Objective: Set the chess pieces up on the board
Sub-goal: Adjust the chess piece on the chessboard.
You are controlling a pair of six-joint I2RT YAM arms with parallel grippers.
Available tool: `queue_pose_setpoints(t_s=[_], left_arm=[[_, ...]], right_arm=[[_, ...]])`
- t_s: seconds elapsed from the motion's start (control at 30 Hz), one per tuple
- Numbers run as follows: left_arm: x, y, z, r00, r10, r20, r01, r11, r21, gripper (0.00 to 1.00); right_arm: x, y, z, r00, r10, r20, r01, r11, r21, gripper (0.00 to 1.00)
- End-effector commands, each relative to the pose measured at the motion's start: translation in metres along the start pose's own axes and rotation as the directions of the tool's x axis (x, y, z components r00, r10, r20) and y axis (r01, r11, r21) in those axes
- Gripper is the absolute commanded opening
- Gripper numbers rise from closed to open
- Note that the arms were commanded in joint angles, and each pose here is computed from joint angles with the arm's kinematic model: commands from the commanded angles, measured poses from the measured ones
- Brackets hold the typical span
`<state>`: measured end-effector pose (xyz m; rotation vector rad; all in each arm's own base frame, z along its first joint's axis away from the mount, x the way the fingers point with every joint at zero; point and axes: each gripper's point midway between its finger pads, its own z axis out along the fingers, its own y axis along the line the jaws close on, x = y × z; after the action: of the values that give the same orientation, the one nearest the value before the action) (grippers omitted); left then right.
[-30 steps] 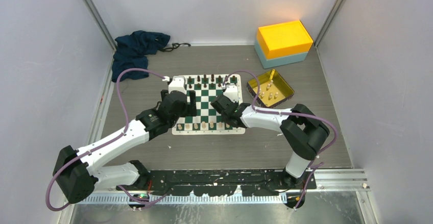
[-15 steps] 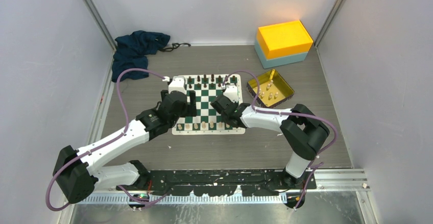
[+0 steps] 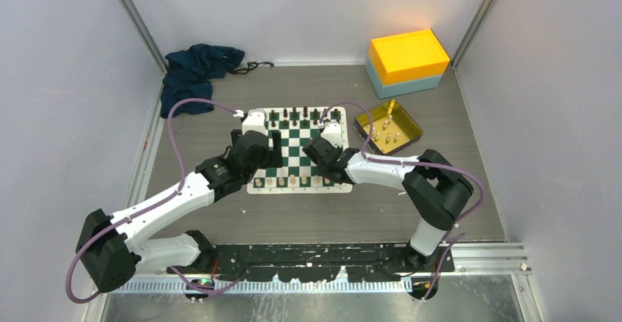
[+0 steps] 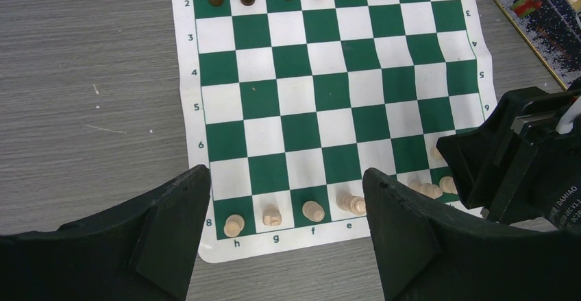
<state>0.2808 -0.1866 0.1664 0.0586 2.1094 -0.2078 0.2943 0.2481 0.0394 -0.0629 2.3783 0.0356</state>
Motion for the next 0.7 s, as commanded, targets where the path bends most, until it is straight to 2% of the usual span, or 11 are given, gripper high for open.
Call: queue_pose_setpoints(t_s=[0.0, 0.23, 0.43, 0.67], left_arm=[[-0.0138, -0.0067, 0.0002, 0.998, -0.027, 0.051, 0.026, 0.999, 0.021, 0.82], [-0.0134, -0.0063, -0.0002, 0.998, -0.026, 0.052, 0.025, 0.999, 0.021, 0.82], [-0.0130, -0.0063, -0.0001, 0.998, -0.027, 0.051, 0.026, 0.999, 0.020, 0.82], [-0.0121, -0.0055, 0.0005, 0.999, -0.025, 0.048, 0.025, 1.000, 0.018, 0.82]], right_arm=[[-0.0194, 0.0049, -0.0086, 0.998, 0.023, 0.055, -0.022, 1.000, -0.012, 0.36], [-0.0115, 0.0054, -0.0042, 0.999, 0.015, 0.034, -0.014, 1.000, -0.011, 0.33], [-0.0115, 0.0055, -0.0051, 0.999, 0.019, 0.035, -0.019, 1.000, -0.016, 0.16], [-0.0143, 0.0039, -0.0066, 0.999, 0.015, 0.044, -0.015, 1.000, -0.011, 0.11]])
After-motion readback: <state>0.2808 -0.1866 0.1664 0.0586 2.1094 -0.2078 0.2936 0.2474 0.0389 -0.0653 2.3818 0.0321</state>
